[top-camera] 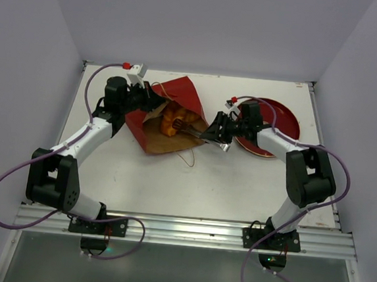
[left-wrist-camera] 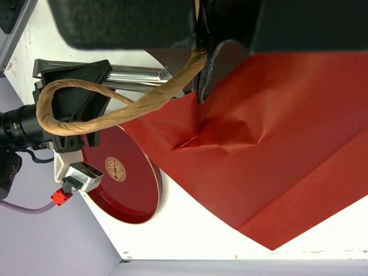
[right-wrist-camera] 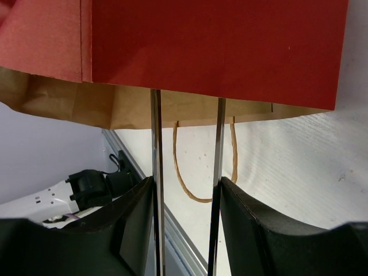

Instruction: Take the fake bread out of the paper bag

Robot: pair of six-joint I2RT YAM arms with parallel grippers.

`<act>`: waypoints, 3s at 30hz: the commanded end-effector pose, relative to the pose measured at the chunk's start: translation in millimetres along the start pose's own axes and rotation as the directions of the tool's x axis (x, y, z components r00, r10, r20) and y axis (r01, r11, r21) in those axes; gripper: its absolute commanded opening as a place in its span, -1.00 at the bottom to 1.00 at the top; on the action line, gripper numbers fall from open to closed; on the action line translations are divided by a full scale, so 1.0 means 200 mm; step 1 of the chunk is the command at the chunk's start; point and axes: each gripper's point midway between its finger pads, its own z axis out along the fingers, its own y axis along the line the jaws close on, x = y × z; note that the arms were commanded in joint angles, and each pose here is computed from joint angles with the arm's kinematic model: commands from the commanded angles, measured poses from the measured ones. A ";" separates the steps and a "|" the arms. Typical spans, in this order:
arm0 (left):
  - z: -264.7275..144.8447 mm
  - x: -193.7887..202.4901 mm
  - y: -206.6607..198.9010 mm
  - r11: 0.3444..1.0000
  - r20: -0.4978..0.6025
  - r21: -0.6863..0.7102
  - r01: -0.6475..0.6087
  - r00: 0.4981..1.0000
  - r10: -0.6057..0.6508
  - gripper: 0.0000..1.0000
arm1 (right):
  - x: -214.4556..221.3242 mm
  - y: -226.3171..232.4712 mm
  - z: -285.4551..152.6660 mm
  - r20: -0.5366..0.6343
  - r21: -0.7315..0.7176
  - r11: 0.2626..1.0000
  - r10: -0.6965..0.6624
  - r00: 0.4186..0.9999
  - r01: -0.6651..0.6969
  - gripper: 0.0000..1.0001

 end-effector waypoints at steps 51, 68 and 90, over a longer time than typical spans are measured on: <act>-0.04 -0.22 -0.04 0.993 0.108 -0.048 -0.110 0.988 0.115 -1.00 | 0.11 0.26 -0.24 -0.089 -0.218 0.973 -0.094 0.992 0.073 -1.00; -0.01 -0.40 -0.05 0.980 0.178 -0.066 -0.189 0.964 0.198 -1.00 | 0.43 0.27 -0.43 -0.268 -0.248 0.954 -0.234 0.935 0.168 -1.00; -0.06 -0.36 0.04 0.969 0.125 -0.167 -0.181 0.971 0.203 -1.00 | 0.30 0.66 -1.09 0.178 -0.173 0.682 -0.688 0.704 0.710 -1.00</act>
